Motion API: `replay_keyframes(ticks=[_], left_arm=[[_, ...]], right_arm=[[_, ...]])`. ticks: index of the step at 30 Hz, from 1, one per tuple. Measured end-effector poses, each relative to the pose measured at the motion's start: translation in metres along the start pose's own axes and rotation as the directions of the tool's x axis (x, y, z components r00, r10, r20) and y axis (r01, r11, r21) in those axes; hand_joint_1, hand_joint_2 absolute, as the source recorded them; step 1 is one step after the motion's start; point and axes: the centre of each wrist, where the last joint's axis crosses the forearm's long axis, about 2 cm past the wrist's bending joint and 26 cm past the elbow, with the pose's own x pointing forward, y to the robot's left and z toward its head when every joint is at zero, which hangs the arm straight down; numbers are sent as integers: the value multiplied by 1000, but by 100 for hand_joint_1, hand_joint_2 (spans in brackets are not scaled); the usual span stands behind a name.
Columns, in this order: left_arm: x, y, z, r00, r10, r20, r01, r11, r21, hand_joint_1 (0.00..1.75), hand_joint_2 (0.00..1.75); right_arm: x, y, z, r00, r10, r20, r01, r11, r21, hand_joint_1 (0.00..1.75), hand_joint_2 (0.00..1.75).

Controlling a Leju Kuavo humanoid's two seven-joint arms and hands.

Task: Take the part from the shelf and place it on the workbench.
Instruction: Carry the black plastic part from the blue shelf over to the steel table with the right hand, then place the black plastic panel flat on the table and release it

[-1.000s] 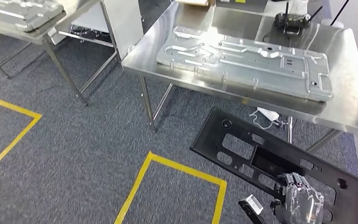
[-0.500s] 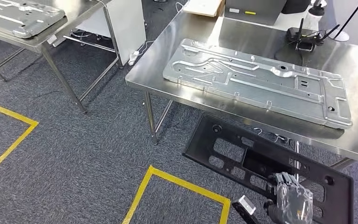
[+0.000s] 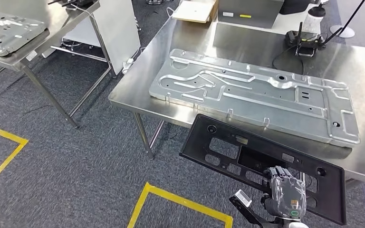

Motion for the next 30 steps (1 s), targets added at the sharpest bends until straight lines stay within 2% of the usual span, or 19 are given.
replay_keyframes(ticks=[12,22,30], left_arm=[[2,4,-1,1000,-20,1,20,1000,-5,0,0],[5,5,-2,999,-39,10,39,999,-15,0,0],[4,7,-1,999,-48,8,48,999,-16,0,0]], right_arm=[[-10,1,-41,997,63,50,-61,997,-37,175,175],[-46,-11,-82,987,155,43,-152,986,-64,175,175],[-58,-8,-86,985,170,15,-169,984,-49,175,175]])
